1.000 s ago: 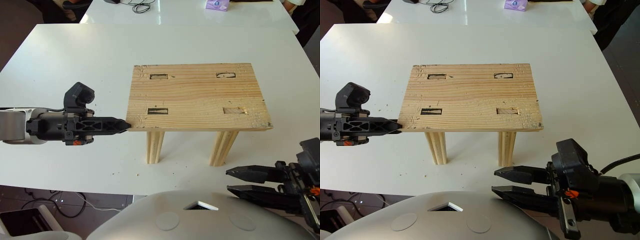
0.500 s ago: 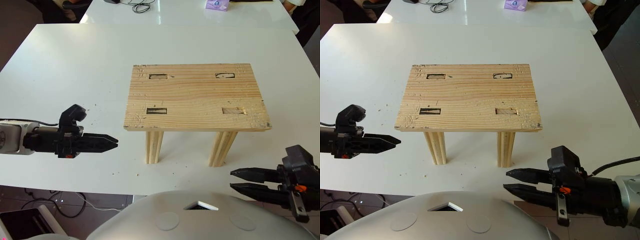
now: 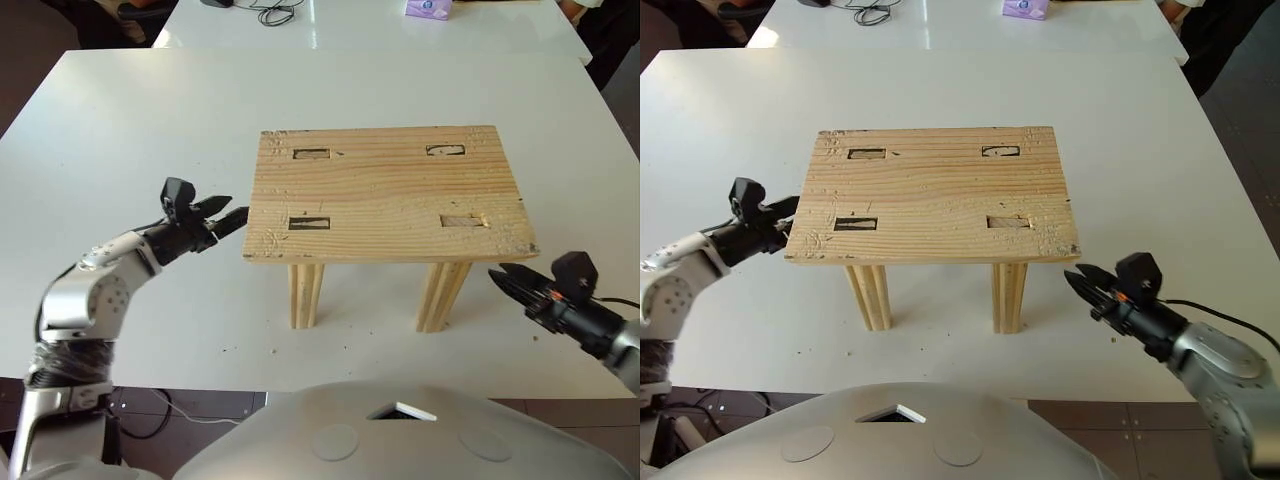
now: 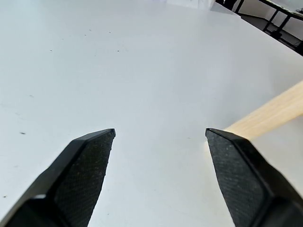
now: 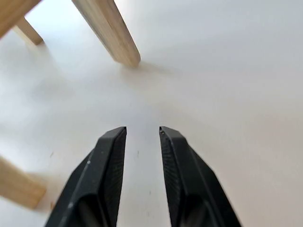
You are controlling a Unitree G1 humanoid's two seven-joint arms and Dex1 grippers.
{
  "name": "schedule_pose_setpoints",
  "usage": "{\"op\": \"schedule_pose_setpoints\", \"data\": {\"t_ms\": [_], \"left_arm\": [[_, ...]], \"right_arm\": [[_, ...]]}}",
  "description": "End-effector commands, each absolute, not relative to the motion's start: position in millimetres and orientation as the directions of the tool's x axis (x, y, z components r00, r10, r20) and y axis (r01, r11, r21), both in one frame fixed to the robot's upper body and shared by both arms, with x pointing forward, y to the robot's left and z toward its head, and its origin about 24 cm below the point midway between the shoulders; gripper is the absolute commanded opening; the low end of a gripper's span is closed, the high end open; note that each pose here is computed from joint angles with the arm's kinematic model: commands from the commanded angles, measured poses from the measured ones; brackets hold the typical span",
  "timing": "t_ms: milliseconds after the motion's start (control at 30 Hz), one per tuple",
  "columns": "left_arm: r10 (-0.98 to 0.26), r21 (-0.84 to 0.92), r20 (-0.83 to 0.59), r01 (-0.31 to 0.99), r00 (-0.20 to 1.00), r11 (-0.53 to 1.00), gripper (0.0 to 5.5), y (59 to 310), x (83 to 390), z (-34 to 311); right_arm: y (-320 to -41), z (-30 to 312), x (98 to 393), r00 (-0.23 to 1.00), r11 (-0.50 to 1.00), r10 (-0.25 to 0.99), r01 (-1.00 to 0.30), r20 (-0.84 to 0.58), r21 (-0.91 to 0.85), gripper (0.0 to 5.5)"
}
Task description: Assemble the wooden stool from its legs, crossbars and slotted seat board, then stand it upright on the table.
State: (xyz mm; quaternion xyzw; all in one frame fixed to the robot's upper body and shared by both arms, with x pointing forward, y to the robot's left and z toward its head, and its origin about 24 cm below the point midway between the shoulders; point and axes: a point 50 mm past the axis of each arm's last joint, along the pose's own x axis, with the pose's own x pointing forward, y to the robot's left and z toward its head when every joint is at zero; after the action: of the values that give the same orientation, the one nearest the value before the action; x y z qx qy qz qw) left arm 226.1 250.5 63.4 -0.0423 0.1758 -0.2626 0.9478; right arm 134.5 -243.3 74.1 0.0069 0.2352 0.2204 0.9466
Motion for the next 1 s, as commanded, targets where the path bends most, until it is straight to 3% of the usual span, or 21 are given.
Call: {"op": "schedule_pose_setpoints", "data": {"t_ms": [33, 333, 667, 1000], "left_arm": [[-0.352, -0.079, -0.232, 0.343, 0.907, 0.936, 3.55, 245, 223, 43], [0.015, 0.092, -0.107, -0.005, 0.994, 0.996, 3.55, 232, 253, 14], [-0.007, 0.004, -0.053, 0.007, 0.999, 1.0, 3.55, 196, 279, 1], [-0.048, -0.019, -0.047, 0.047, 0.998, 0.999, 3.55, 184, 295, -2]], "right_arm": [[-230, 64, 167, 0.919, 0.95, 0.313, -0.302, -0.239, 0.083, 1.29], [-223, 37, 239, 0.988, 0.99, 0.138, -0.141, -0.071, -0.03, 1.29], [-208, 21, 267, 0.987, 0.987, 0.153, -0.155, -0.042, -0.037, 1.29], [-195, 4, 276, 0.986, 0.989, 0.145, -0.146, -0.079, -0.009, 1.29]]}}
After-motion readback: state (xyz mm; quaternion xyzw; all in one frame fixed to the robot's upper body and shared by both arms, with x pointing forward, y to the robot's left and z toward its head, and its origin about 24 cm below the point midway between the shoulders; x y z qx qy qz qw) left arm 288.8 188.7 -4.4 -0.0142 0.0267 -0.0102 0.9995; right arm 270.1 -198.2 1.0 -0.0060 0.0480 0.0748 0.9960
